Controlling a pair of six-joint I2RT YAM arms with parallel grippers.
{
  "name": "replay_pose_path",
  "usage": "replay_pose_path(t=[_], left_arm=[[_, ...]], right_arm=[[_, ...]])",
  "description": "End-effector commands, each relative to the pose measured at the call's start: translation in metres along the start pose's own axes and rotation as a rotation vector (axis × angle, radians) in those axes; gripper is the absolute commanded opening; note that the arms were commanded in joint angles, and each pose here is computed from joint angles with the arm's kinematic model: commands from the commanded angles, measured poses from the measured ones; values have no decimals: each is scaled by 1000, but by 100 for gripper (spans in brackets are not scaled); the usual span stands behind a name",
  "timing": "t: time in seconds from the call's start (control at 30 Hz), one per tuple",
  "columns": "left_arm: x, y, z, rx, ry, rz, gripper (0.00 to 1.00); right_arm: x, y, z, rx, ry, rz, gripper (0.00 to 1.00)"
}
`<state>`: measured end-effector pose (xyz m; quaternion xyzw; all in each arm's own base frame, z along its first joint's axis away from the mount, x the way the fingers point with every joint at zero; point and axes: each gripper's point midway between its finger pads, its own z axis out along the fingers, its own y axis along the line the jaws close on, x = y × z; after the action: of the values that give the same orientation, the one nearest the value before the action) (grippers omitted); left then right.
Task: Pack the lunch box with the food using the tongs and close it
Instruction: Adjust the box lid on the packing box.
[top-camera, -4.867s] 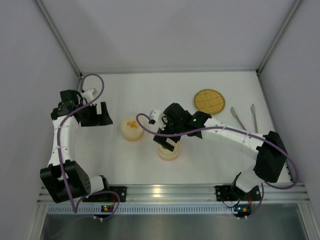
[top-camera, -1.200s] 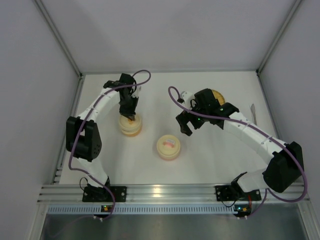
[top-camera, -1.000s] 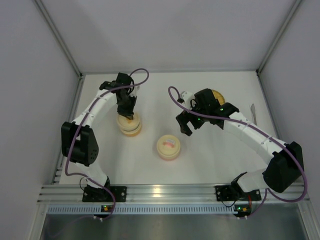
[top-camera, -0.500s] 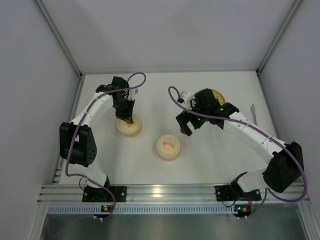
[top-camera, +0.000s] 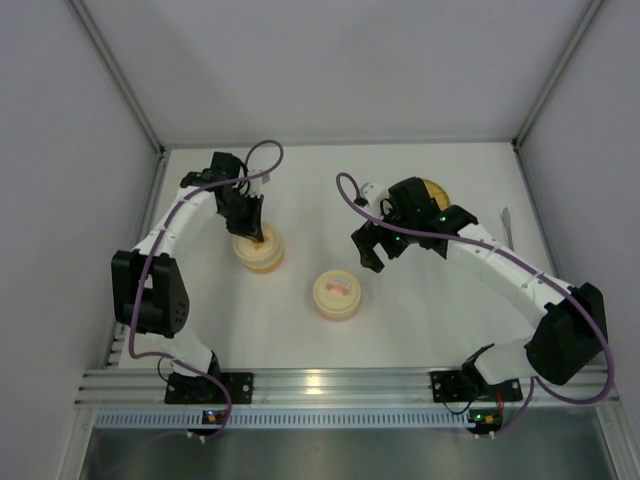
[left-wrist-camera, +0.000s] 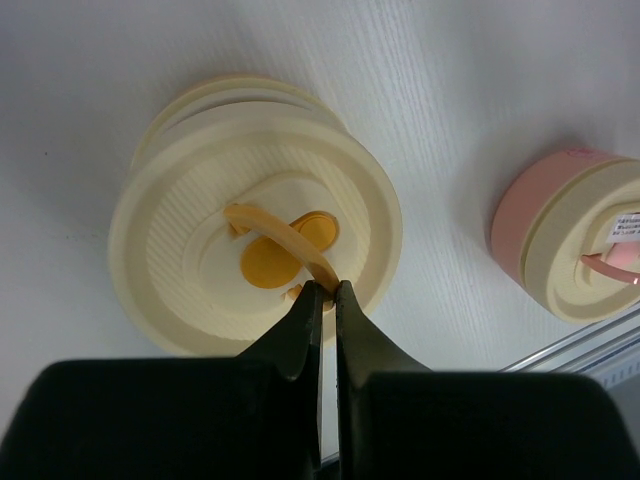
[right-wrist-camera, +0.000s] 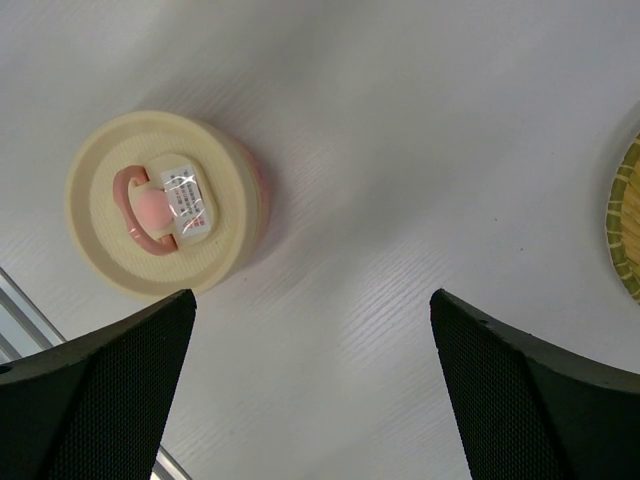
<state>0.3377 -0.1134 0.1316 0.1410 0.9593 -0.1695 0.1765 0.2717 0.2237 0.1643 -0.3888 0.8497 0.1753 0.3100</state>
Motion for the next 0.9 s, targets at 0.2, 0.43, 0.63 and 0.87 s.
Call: replay_pose_path(t=[0.2, 0.43, 0.63, 0.87], left_arm=[[-7, -3, 1, 21, -57, 33, 0], [-11, -1, 6, 18, -63, 32, 0], [-9, -2, 11, 33, -52, 24, 0], [-6, -1, 17, 36, -42, 17, 0]], right_arm=[[-5, -3, -2, -2, -21, 18, 99], [-3, -2, 0, -5, -16, 18, 99], [-1, -2, 1, -7, -12, 19, 99], [-1, -2, 1, -5, -11, 19, 99]])
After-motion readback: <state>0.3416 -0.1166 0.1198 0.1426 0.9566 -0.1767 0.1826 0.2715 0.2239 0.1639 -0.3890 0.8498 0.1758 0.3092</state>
